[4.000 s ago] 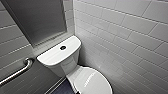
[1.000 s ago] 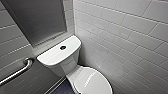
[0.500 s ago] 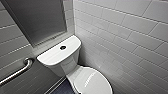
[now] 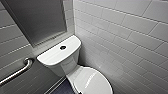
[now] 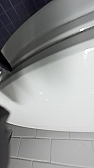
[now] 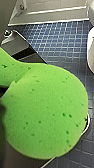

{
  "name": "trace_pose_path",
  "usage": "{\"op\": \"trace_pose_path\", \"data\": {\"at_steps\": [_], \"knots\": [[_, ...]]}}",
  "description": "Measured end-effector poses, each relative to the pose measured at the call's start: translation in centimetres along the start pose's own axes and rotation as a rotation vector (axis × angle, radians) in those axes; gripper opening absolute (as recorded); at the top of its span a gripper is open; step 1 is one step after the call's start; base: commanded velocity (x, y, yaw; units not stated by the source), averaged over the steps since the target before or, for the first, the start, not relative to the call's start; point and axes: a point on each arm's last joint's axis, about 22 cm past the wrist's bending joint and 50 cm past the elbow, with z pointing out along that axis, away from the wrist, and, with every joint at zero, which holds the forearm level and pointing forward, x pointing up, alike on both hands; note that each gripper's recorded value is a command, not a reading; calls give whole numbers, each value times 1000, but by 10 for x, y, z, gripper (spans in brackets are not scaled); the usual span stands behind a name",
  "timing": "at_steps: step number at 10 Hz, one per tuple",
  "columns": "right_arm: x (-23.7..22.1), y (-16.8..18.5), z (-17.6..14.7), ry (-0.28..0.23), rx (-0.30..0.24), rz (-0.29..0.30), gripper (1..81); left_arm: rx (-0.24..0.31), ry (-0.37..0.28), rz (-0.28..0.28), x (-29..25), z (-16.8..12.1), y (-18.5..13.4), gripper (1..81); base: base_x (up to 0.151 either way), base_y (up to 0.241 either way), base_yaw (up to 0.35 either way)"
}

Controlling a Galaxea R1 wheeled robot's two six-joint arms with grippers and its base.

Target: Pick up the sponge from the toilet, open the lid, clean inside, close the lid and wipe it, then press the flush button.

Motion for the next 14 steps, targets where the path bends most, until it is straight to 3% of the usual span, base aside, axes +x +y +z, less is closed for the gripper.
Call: {"op": "trace_pose_path", "data": {"at_steps": [8,12,14], "knots": [[1,-6,7,2,6,-2,10,-80,-31,-23,1,-29,32,811,0,0,0],[1,-3,10,5,-1,-3,10,-110,13,-223,19,-45,36,811,0,0,0],[-1,-6,13,3,3,-2,10,-116,47,-298,34,-54,33,811,0,0,0]]}}
